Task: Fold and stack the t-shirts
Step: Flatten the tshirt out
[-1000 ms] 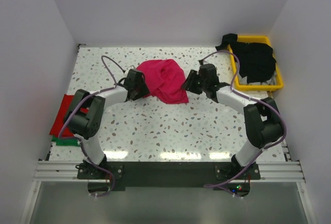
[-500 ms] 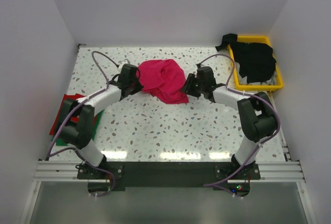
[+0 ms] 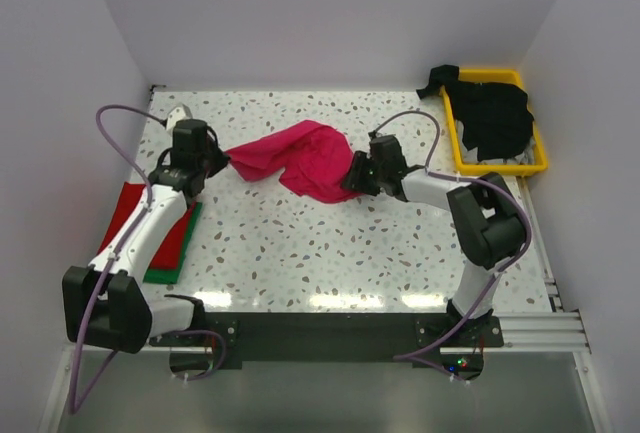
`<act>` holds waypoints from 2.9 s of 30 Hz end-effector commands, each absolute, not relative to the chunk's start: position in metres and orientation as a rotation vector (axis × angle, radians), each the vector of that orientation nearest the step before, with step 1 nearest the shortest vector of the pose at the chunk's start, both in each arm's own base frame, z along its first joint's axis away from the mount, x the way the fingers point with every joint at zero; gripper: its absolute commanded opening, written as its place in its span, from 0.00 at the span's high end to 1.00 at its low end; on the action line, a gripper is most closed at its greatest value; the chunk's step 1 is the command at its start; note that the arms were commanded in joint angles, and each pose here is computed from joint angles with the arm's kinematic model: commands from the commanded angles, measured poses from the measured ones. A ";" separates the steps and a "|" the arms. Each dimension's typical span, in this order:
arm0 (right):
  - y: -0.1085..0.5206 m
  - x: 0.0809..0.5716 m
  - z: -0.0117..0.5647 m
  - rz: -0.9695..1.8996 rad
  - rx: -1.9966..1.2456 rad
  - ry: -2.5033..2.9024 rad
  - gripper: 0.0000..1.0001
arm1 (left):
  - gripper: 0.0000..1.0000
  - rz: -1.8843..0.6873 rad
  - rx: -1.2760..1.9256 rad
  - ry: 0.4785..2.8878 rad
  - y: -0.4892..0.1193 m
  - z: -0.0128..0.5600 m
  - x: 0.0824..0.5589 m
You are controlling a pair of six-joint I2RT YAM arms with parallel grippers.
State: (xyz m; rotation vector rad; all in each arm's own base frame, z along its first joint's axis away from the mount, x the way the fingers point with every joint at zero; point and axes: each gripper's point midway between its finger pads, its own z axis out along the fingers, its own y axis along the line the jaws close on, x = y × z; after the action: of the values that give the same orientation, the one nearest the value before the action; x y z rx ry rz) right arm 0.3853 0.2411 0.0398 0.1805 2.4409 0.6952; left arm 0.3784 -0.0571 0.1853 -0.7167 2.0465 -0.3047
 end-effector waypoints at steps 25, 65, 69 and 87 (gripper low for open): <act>0.258 0.416 0.065 0.651 0.191 2.366 0.97 | 1.00 -0.312 -0.676 1.931 -0.015 0.249 0.385; 0.062 0.235 0.485 0.471 0.285 1.436 1.00 | 1.00 -0.301 -0.542 1.098 0.025 0.621 0.229; 0.088 0.254 0.450 0.562 0.276 1.521 1.00 | 1.00 -0.295 -0.532 1.102 0.024 0.629 0.275; 0.098 0.459 0.228 0.451 0.475 2.071 0.42 | 0.42 -0.634 -0.311 1.827 -0.076 0.327 0.605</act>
State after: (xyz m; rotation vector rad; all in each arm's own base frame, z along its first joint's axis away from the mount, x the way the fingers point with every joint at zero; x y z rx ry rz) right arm 0.4352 0.0927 0.1866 0.4899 2.1524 0.3214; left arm 0.6205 -0.0605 0.2542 -0.4201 1.9369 -0.5059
